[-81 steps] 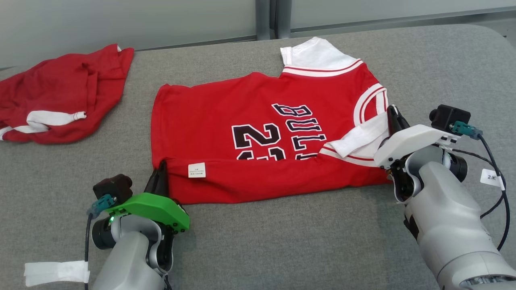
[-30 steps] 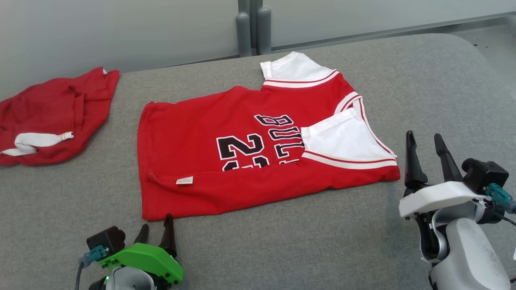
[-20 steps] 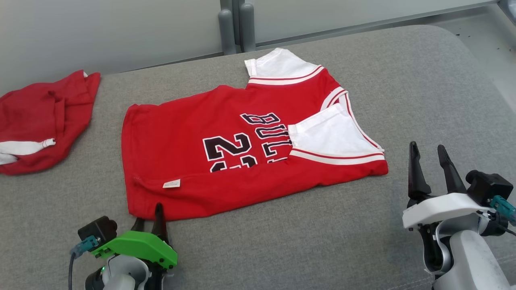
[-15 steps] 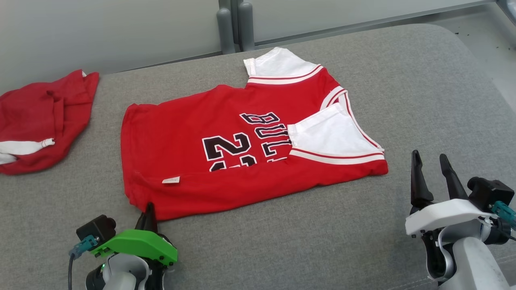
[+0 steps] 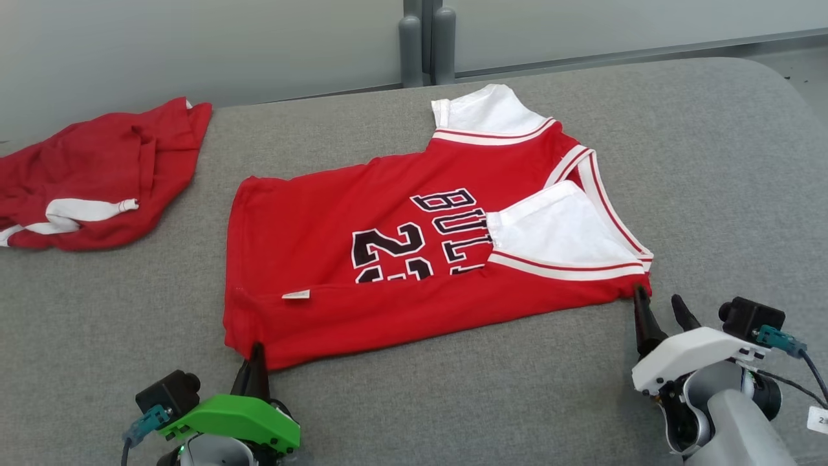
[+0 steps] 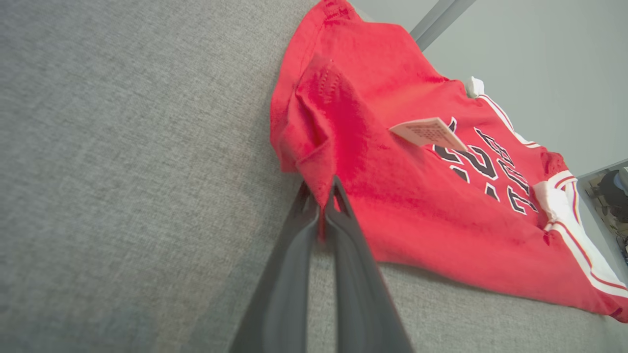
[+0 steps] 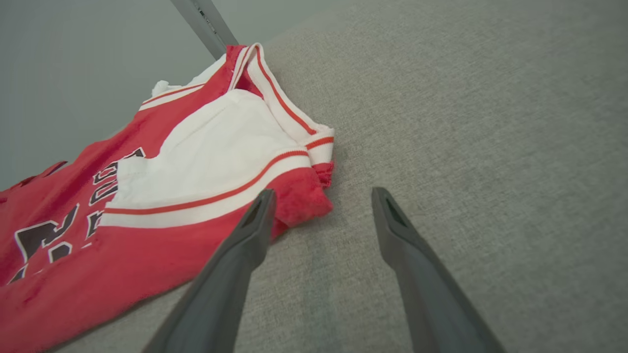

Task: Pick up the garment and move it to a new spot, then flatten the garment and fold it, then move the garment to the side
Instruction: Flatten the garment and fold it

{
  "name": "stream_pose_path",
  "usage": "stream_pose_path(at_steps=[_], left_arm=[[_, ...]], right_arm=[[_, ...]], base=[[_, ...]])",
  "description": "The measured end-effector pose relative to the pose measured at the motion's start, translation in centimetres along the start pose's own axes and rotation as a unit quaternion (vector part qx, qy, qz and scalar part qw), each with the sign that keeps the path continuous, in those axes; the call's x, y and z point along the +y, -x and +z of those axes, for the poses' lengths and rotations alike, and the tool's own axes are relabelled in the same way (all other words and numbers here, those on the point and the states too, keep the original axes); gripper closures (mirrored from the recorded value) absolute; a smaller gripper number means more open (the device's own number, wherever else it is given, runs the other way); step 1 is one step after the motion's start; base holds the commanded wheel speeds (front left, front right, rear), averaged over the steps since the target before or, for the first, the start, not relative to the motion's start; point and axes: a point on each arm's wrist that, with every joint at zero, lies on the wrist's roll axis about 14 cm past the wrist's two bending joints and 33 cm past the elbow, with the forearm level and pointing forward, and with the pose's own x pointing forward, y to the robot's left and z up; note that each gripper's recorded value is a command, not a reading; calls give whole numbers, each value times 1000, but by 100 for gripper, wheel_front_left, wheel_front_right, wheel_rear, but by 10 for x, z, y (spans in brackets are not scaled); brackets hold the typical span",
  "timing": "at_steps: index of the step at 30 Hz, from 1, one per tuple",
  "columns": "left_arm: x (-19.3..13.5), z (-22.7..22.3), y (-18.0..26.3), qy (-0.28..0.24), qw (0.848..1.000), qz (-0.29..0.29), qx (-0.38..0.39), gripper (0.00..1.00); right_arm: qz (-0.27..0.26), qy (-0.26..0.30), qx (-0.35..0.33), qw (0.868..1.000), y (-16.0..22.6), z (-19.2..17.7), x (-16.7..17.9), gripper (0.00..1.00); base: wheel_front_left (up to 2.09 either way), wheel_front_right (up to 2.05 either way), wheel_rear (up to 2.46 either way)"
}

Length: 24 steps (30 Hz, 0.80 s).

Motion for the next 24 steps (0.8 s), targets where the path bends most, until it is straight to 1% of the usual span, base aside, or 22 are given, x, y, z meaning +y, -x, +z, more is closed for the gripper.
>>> stream_pose_path(at_steps=[4, 6, 12, 13, 14, 16, 17, 18, 24], left_arm=[[1, 2, 2, -1, 1000, 4, -4, 100], [3, 3, 1, -3, 1000, 7, -6, 100], [9, 11, -2, -7, 1000, 15, -14, 100], [10, 12, -3, -7, 1000, 17, -13, 100], [11, 12, -3, -8, 1000, 18, -13, 100], [11, 13, -5, -9, 1000, 19, -14, 100], [11, 14, -5, -10, 1000, 19, -15, 100], [10, 15, -5, -10, 1000, 18, -17, 100], [5, 20, -2, -19, 999, 5, -30, 100]], right_arm=[[1, -20, 42, 999, -13, -13, 7, 0], [-2, -9, 61, 998, -17, -21, 7, 0], [9, -4, 87, 996, -32, -25, 21, 1], [9, -4, 91, 996, -34, -26, 22, 7], [11, -3, 93, 996, -35, -27, 24, 51], [16, 1, 95, 995, -38, -26, 28, 73], [20, 1, 94, 995, -39, -26, 31, 93], [23, -1, 92, 995, -40, -25, 34, 100], [38, -16, 54, 998, -40, -6, 43, 100]], base=[[0, 0, 0], [0, 0, 0], [0, 0, 0], [0, 0, 0], [0, 0, 0], [0, 0, 0], [0, 0, 0], [0, 0, 0], [0, 0, 0]])
